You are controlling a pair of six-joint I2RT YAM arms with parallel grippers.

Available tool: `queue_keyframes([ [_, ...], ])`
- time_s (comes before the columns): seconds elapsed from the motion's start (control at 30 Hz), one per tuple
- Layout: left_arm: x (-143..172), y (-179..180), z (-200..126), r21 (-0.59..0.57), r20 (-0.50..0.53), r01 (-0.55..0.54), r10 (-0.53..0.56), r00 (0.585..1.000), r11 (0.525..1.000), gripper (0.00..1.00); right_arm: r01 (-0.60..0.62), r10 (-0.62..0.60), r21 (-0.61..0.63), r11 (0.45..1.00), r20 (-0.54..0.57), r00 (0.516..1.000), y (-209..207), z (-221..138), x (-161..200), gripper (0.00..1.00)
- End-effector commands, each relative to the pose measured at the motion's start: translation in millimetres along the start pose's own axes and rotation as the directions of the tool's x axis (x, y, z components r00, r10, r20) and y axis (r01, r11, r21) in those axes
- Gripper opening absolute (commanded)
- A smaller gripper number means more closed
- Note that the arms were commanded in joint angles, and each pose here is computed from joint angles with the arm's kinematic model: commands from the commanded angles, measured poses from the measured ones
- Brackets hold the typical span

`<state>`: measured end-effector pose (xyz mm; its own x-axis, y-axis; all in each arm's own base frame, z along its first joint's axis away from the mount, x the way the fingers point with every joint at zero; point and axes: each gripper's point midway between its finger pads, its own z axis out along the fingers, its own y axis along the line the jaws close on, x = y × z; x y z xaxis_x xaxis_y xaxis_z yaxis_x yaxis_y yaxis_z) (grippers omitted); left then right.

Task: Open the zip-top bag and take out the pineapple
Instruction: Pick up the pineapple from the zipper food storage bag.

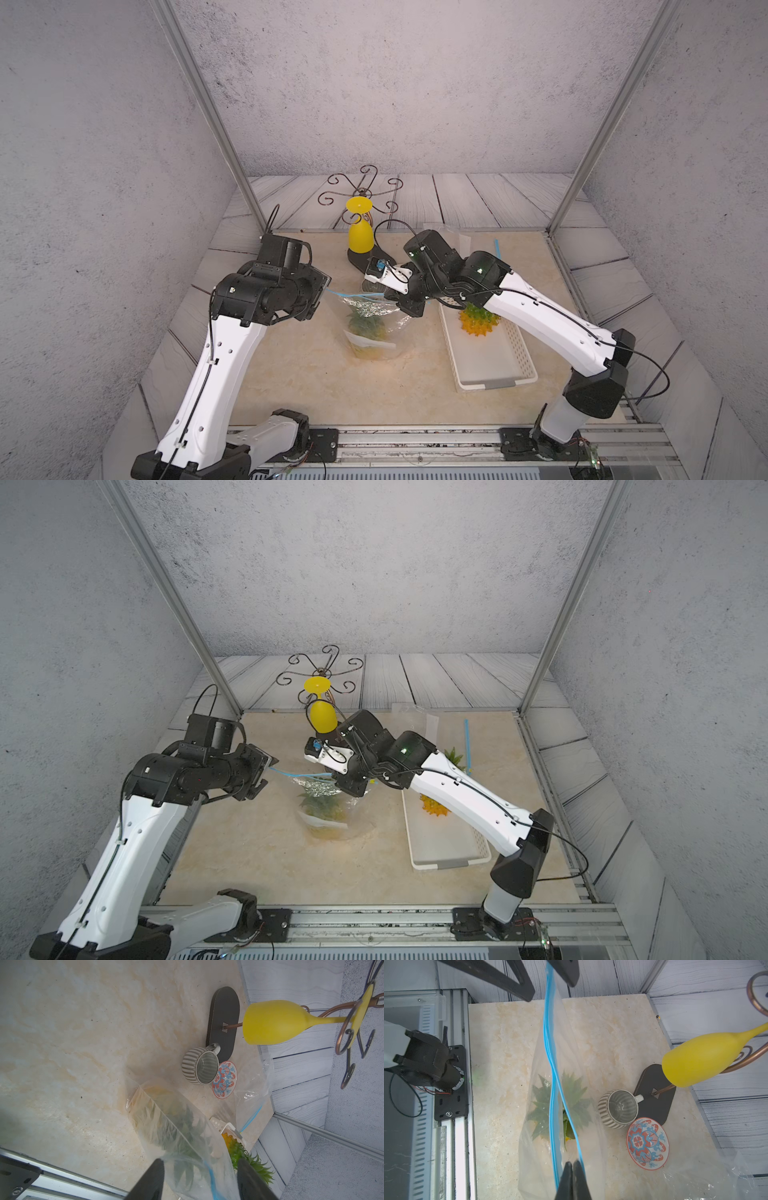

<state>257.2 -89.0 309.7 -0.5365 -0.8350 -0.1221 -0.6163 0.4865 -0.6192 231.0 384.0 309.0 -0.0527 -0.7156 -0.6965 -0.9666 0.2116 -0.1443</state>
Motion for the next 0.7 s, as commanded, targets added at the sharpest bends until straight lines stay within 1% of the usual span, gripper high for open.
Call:
queue_keyframes([
  [0.0,-3,2,-7,0.003,0.026,-0.004,0.003,1.0,1.0,0.58,-0.014,0.014,-0.014,1.0,-0.03,0.999,0,12,3,0.0],
  [0.1,-6,3,-6,-0.006,0.04,0.009,-0.009,0.999,1.0,0.56,-0.016,0.015,-0.025,1.0,-0.048,0.999,-1,23,7,0.0],
  [0.23,-10,10,-4,-0.035,0.065,0.033,-0.031,0.997,0.999,0.5,-0.016,0.013,-0.042,0.999,-0.063,0.998,-1,41,9,0.0],
  [0.27,-12,11,-3,-0.04,0.076,0.035,-0.032,0.997,0.999,0.5,-0.018,0.015,-0.047,0.999,-0.061,0.998,-1,44,9,0.02],
  [0.33,-15,14,-2,-0.054,0.091,0.037,-0.032,0.995,0.998,0.48,-0.025,0.022,-0.059,0.998,-0.051,0.998,0,46,4,0.09],
  [0.43,-20,16,2,-0.071,0.11,0.037,-0.029,0.994,0.997,0.47,-0.037,0.033,-0.078,0.996,-0.044,0.998,2,46,0,0.24],
  [0.57,-22,11,9,-0.063,0.098,0.029,-0.022,0.995,0.998,0.47,-0.068,0.062,-0.116,0.991,-0.058,0.996,10,47,4,0.44],
  [0.67,-19,8,14,-0.064,0.077,0.025,-0.02,0.997,0.998,0.47,-0.099,0.087,-0.15,0.984,-0.082,0.993,18,48,11,0.56],
])
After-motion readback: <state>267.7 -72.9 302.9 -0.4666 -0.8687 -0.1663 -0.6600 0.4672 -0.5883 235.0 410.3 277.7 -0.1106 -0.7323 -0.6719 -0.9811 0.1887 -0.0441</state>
